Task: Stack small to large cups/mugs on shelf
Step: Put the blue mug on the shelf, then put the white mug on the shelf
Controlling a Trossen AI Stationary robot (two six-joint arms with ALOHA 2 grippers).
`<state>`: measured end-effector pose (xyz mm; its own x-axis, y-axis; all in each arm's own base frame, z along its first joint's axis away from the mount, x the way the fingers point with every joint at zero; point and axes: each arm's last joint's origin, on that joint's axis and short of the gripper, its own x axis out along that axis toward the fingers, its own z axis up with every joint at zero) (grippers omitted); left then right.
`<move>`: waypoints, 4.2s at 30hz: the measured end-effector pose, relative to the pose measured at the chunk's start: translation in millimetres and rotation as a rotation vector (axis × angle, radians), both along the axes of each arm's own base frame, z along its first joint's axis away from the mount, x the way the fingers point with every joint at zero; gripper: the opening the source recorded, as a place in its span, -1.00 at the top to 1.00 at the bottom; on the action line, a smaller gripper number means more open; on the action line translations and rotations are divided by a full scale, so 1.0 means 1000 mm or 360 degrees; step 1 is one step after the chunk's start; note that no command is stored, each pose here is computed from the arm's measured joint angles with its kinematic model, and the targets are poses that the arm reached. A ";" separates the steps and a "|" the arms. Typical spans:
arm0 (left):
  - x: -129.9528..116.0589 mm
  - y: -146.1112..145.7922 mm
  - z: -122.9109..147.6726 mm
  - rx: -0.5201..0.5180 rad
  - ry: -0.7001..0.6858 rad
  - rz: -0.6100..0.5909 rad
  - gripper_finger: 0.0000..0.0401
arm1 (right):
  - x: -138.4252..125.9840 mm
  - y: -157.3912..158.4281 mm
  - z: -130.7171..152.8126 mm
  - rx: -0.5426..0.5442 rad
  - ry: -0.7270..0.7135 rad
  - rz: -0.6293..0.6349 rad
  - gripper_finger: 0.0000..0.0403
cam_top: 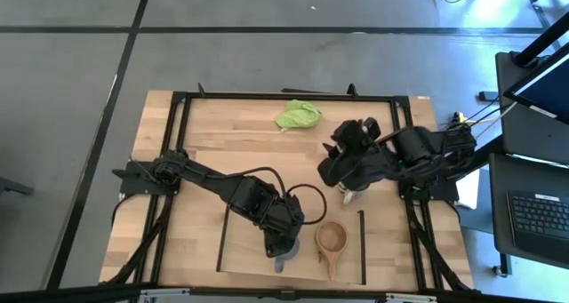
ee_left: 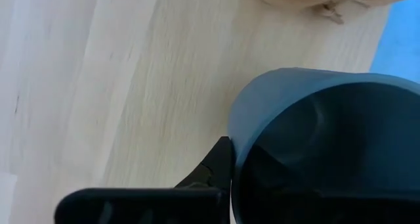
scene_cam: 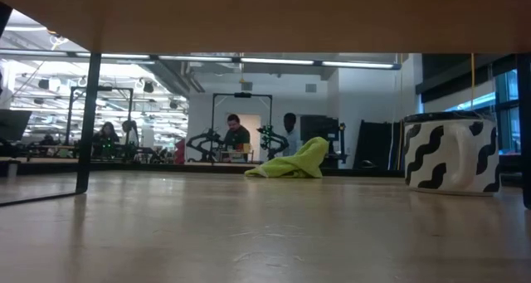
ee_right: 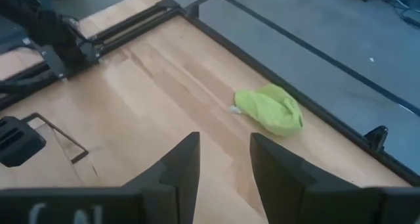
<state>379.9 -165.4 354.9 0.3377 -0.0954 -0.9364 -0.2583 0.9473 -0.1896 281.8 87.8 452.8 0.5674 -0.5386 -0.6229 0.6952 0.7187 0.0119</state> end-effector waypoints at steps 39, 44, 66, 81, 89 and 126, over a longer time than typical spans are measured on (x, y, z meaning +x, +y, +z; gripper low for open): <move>0.009 0.002 0.000 0.0044 -0.0126 -0.0042 0.64 | 0.004 -0.004 0.000 -0.0044 -0.0013 -0.0055 0.33; 0.009 0.002 0.000 0.0032 -0.0122 -0.0036 0.61 | 0.004 -0.008 0.001 -0.0051 -0.0003 -0.0062 0.33; -0.066 0.041 0.094 0.0401 -0.0566 0.0034 0.63 | -0.065 -0.051 0.023 0.0171 -0.0069 -0.0078 0.71; -0.058 0.064 0.102 0.0318 -0.0632 -0.0263 0.65 | -0.156 -0.084 -0.076 0.0783 0.0223 -0.0432 0.74; -0.042 0.101 0.094 0.0145 -0.0795 -0.0498 0.83 | -0.186 -0.084 -0.129 0.0987 0.0374 -0.0574 0.21; -0.173 0.280 -0.010 -0.0373 -0.1463 -0.0086 0.96 | -0.164 -0.079 -0.209 0.1311 0.0246 -0.1117 0.48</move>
